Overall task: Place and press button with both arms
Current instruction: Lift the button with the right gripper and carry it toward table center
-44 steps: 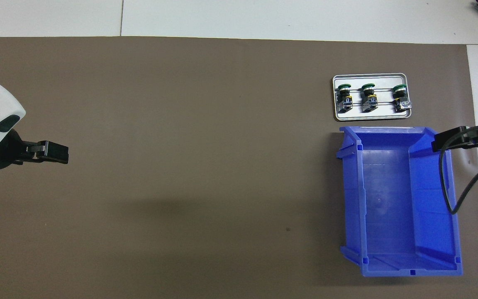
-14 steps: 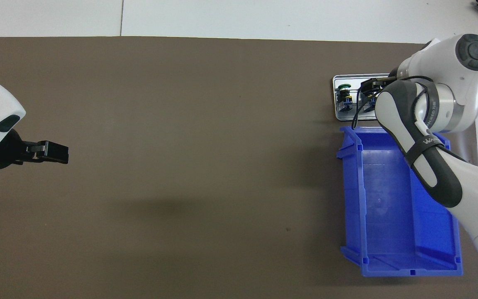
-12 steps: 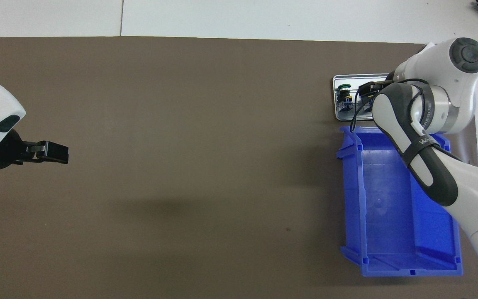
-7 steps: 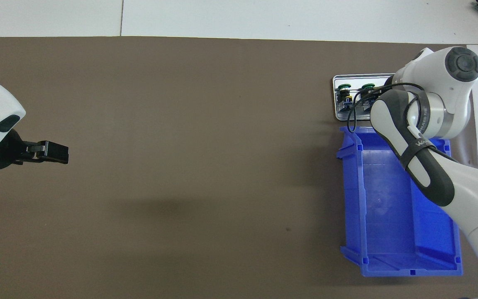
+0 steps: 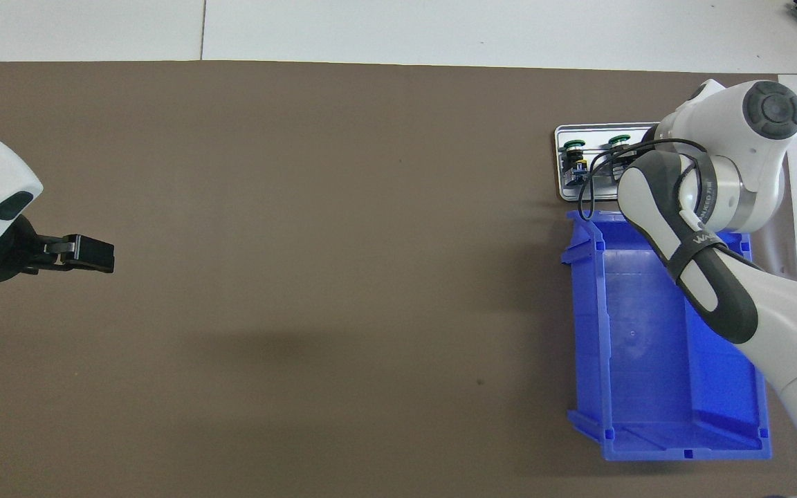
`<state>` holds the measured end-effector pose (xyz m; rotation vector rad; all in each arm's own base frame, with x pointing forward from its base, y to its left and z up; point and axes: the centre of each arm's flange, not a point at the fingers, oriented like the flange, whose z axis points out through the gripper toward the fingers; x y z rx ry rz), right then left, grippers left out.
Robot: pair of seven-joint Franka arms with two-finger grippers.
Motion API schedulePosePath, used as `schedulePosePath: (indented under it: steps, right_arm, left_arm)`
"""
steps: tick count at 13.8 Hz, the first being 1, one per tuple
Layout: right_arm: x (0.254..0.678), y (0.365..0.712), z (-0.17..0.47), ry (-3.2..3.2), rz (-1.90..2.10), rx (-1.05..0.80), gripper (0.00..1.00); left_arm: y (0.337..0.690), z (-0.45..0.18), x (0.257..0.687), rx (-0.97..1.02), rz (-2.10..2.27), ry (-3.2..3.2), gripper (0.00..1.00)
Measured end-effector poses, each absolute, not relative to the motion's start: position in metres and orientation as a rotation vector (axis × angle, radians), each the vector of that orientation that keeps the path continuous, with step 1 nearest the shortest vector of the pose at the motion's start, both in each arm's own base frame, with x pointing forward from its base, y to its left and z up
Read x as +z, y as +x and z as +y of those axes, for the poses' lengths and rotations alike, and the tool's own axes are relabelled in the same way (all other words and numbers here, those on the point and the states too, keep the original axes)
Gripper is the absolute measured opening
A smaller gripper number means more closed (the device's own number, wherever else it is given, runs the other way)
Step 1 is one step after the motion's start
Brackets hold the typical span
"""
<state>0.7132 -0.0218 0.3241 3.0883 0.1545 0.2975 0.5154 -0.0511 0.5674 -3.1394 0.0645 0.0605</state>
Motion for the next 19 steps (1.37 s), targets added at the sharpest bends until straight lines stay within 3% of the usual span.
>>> schedulePosePath:
  steps: [8,13,19]
  right_arm:
    - [0.423,0.731,0.011,3.115,-0.403,0.259,0.32]
    - [0.467,0.711,0.117,3.02,-1.056,0.234,0.32]
    - [0.47,0.675,0.251,2.875,-1.511,0.194,0.32]
  left_arm:
    - [0.515,-0.051,0.567,0.06,0.065,-3.139,0.99]
    - [0.515,-0.051,0.567,0.06,0.065,-3.139,0.99]
    - [0.515,-0.051,0.567,0.06,0.065,-3.139,0.99]
